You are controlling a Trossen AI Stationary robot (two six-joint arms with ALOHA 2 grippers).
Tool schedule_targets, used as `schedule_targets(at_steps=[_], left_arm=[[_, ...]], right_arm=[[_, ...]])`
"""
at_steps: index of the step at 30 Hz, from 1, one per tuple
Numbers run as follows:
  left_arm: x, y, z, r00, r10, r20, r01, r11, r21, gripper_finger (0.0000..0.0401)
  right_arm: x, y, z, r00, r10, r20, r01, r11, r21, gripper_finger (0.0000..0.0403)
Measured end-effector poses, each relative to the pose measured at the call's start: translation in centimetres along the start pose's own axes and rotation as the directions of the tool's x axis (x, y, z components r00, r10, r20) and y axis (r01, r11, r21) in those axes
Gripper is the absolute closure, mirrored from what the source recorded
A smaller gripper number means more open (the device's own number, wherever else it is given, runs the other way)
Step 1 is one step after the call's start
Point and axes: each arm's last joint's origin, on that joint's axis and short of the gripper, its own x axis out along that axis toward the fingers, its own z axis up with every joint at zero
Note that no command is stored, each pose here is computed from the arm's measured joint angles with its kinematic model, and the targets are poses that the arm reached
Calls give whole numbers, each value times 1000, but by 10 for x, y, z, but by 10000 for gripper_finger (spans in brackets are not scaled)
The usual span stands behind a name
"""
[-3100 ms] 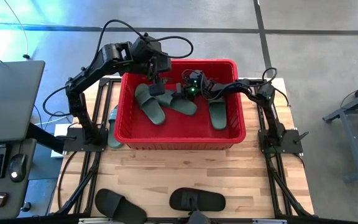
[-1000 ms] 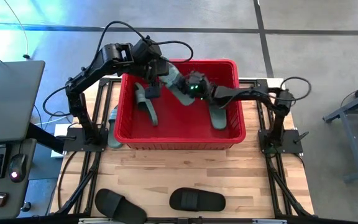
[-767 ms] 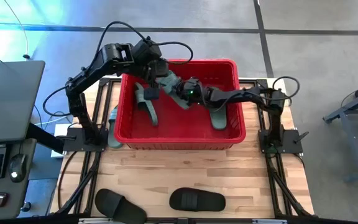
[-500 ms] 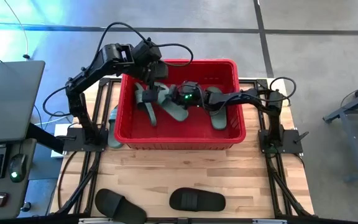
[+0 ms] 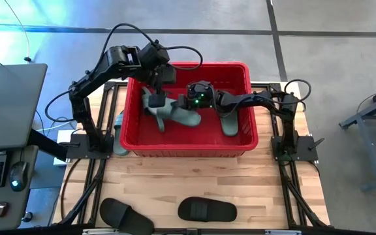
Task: Pick and place slides into bin
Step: Adjust the slides in the red bin
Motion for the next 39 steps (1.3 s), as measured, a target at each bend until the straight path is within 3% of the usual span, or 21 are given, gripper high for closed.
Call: schedule_targets(at_steps=[17, 23, 30, 35, 39], left_arm=[[1, 5, 10, 994, 55, 90, -54, 999, -7, 155], [1, 5, 10, 994, 55, 90, -54, 998, -7, 155], [1, 5, 10, 994, 55, 90, -54, 998, -7, 155], [1, 5, 10, 994, 55, 90, -54, 999, -7, 155], [1, 5, 10, 994, 55, 90, -54, 999, -7, 155]], right_arm=[[-1, -6, 3, 994, -83, 71, 86, 996, -36, 345], [-1, -5, 3, 997, -63, 43, 65, 997, -43, 345], [-4, -14, 5, 993, -118, -1, 118, 991, -59, 345], [-7, -17, 12, 994, -108, -9, 107, 994, -27, 326], [-8, -19, 16, 995, -93, -36, 93, 996, -3, 288]])
